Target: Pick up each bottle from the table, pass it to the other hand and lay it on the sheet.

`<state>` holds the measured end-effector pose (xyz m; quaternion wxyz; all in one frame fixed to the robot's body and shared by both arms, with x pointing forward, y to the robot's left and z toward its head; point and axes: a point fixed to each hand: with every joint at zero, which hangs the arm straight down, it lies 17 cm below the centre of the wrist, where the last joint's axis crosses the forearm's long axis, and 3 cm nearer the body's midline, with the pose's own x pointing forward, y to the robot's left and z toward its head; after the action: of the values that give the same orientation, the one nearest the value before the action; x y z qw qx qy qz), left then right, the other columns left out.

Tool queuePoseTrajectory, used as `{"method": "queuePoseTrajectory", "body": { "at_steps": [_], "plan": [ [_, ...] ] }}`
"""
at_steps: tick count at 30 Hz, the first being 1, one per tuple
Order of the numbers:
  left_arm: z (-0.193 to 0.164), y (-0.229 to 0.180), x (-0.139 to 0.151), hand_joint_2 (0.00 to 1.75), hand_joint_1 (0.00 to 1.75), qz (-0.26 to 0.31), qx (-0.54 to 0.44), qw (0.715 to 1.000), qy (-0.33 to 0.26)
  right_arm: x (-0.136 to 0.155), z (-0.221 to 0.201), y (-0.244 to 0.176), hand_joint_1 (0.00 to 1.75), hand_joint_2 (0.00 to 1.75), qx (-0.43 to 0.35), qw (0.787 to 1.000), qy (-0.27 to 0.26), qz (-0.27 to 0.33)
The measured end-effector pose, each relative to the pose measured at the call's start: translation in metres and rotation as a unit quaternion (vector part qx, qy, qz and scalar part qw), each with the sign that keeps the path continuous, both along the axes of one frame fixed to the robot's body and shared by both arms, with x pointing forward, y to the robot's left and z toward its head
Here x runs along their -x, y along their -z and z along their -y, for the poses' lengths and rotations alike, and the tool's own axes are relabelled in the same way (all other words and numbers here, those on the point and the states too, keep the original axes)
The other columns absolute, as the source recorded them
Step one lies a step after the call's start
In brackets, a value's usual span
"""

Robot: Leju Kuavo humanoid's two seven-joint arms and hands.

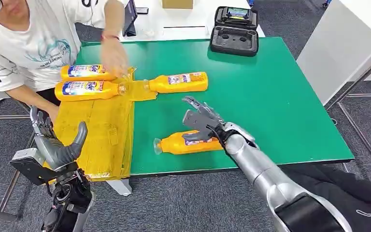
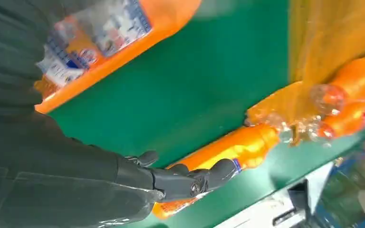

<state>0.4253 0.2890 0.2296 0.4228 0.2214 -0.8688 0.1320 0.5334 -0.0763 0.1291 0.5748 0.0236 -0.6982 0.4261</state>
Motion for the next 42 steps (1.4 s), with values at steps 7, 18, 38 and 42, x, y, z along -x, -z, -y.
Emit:
{"method": "queuePoseTrajectory", "body": {
  "at_steps": [7,18,38,42],
  "plan": [
    [-0.002,0.004,0.000,1.75,0.00,-0.005,-0.003,1.000,-0.003,0.000,0.018,0.000,0.00,1.75,0.087,0.995,-0.046,-0.026],
    [-0.005,0.011,0.001,1.75,0.00,-0.013,-0.002,1.000,-0.005,0.016,0.027,0.009,0.00,1.75,0.136,0.984,-0.107,-0.041],
    [-0.011,0.022,-0.003,1.75,0.00,-0.029,-0.002,0.999,-0.014,0.023,0.022,0.042,0.00,1.75,0.223,0.964,-0.137,-0.042],
    [-0.012,0.027,-0.003,1.75,0.00,-0.036,-0.001,0.999,-0.015,0.020,0.025,0.048,0.00,1.75,0.239,0.962,-0.127,-0.036]
  ]
}}
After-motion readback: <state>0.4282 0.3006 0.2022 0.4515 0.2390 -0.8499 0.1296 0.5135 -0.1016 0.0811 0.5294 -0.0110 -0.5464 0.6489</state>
